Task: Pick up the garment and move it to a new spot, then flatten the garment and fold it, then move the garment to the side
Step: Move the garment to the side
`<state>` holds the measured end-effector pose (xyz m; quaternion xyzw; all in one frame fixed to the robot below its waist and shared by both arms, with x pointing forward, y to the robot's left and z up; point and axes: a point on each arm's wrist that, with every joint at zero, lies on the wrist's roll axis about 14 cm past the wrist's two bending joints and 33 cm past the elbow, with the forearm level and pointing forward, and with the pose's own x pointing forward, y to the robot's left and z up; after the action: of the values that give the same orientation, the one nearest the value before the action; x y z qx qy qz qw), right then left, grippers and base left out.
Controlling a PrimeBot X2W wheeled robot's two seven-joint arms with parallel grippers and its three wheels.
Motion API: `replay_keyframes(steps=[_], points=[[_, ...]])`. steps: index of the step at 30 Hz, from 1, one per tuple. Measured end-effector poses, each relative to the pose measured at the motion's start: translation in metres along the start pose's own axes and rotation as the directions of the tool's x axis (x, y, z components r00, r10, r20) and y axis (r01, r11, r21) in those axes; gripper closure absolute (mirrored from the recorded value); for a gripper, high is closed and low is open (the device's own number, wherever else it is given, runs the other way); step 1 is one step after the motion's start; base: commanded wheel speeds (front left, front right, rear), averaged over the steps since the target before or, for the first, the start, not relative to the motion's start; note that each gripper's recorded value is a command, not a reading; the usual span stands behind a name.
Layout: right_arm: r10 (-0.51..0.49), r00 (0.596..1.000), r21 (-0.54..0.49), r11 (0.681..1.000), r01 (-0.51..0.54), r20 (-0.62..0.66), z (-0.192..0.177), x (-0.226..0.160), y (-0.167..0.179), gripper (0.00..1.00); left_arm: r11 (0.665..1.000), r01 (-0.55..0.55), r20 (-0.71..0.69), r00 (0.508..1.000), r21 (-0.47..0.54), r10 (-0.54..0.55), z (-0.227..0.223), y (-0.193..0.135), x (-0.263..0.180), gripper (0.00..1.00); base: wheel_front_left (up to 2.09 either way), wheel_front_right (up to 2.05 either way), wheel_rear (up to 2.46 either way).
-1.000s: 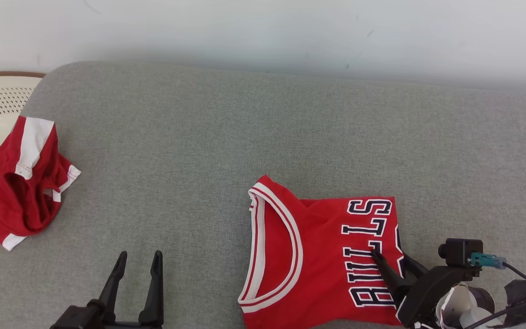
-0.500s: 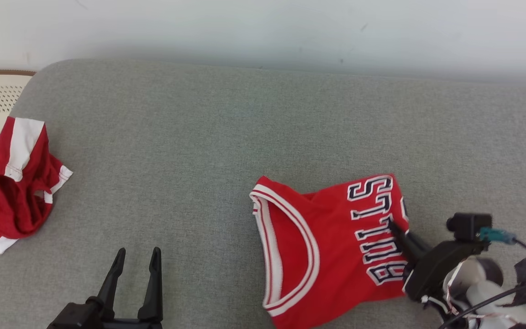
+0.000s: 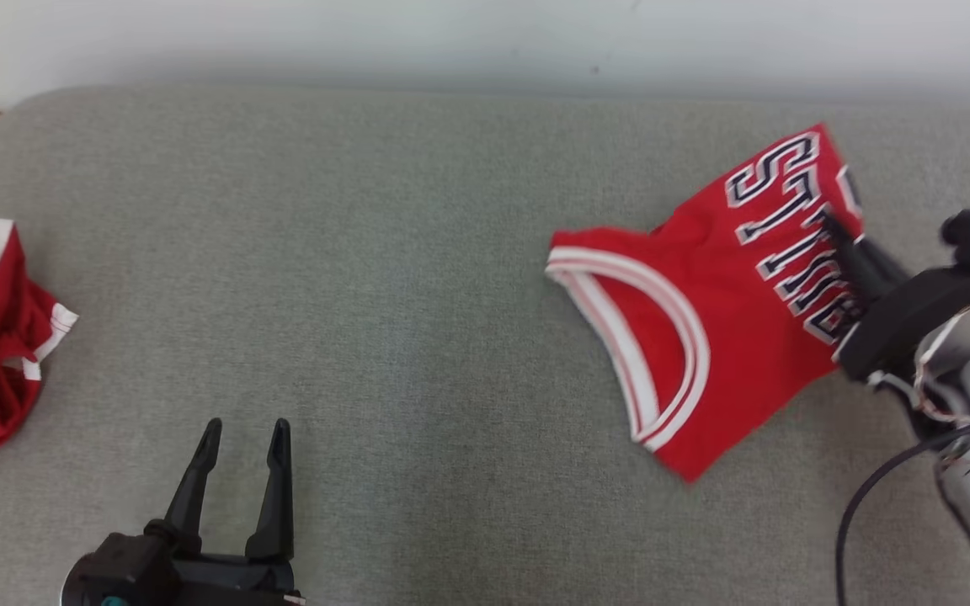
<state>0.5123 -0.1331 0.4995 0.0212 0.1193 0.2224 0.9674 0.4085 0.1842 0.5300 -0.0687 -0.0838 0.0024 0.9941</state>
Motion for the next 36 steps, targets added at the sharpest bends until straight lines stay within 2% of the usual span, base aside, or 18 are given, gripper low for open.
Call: replay_keyframes(steps=[9,21,32,36], points=[[-0.182,0.983,-0.071,0.98,0.184,0.03,0.022,0.003,-0.09,1.0,0.998,0.061,-0.005,0.998,0.034,-0.061,-0.013,-0.012,0.026,0.0,0.0,0.0,0.0],[-0.362,0.932,-0.163,0.919,0.359,0.009,0.02,-0.008,-0.179,1.0,0.988,0.143,-0.025,0.99,0.058,-0.141,-0.039,-0.028,0.054,0.0,0.0,0.0,0.0],[-0.466,0.884,-0.236,0.861,0.45,-0.014,0.024,-0.012,-0.231,1.0,0.983,0.158,-0.035,0.987,0.094,-0.156,-0.048,-0.024,0.06,0.0,0.0,0.0,0.0],[-0.486,0.874,-0.242,0.849,0.469,-0.011,0.029,-0.012,-0.239,1.0,0.984,0.148,-0.028,0.989,0.103,-0.146,-0.045,-0.02,0.059,0.0,0.0,0.0,0.0]])
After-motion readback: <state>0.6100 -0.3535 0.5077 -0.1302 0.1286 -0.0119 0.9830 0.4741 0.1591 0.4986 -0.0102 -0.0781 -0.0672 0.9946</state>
